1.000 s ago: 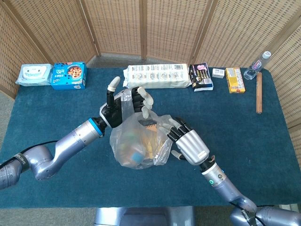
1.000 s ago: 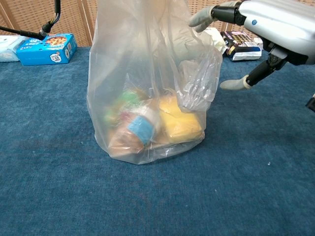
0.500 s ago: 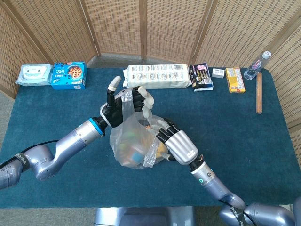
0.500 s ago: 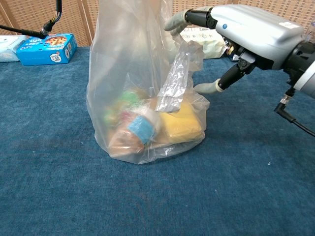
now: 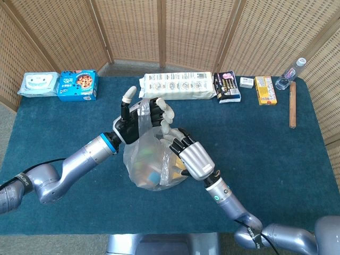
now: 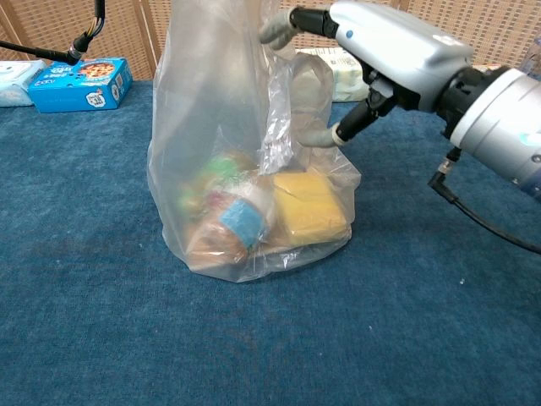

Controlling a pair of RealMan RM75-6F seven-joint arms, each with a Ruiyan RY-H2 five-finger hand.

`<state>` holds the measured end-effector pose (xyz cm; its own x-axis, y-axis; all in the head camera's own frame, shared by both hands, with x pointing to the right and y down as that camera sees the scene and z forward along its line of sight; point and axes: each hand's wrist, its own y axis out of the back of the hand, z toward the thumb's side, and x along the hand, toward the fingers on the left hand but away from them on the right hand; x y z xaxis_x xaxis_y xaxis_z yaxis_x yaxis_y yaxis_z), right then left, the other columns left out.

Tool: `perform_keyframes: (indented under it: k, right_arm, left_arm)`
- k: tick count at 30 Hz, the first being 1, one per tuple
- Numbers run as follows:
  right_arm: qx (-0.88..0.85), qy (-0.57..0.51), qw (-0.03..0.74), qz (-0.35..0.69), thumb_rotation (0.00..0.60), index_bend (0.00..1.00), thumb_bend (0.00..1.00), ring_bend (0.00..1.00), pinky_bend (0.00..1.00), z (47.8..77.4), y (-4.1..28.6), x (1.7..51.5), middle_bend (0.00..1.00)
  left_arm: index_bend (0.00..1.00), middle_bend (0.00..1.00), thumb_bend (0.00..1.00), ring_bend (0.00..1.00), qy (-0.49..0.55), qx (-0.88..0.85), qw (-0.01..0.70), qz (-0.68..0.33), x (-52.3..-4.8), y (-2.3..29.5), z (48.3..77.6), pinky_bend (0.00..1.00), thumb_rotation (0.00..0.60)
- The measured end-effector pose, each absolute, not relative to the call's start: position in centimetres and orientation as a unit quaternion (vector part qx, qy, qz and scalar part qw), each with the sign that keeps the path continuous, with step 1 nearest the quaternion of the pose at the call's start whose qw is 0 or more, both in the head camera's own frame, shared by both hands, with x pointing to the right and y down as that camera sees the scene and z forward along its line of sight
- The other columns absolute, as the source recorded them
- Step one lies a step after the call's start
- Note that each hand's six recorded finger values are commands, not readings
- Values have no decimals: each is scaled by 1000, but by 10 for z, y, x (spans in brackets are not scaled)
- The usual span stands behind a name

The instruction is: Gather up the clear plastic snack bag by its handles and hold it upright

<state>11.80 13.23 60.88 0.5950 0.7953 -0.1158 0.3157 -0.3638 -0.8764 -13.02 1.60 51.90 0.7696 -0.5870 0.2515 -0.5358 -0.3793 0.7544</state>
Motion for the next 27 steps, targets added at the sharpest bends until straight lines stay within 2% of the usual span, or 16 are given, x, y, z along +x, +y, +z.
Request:
perform_keyframes:
  k: [13,20,27]
  right_arm:
    - [-779,-376,427,264,600,224,207,138,76,596,122,121,224]
    - [-784,-390,415,246,600,394,273,176,101,591,122,117,286]
    - [-792,-402,398,228,600,518,292,212,120,588,124,116,331]
  left_arm:
    - [488,478,203,450,-337,830,445,-25,-127,17,522,512,0]
    - [488,478,203,450,-338,830,442,-26,-128,16,520,512,0]
    - [487,478,202,450,-339,829,443,-25,-128,16,521,511,0]
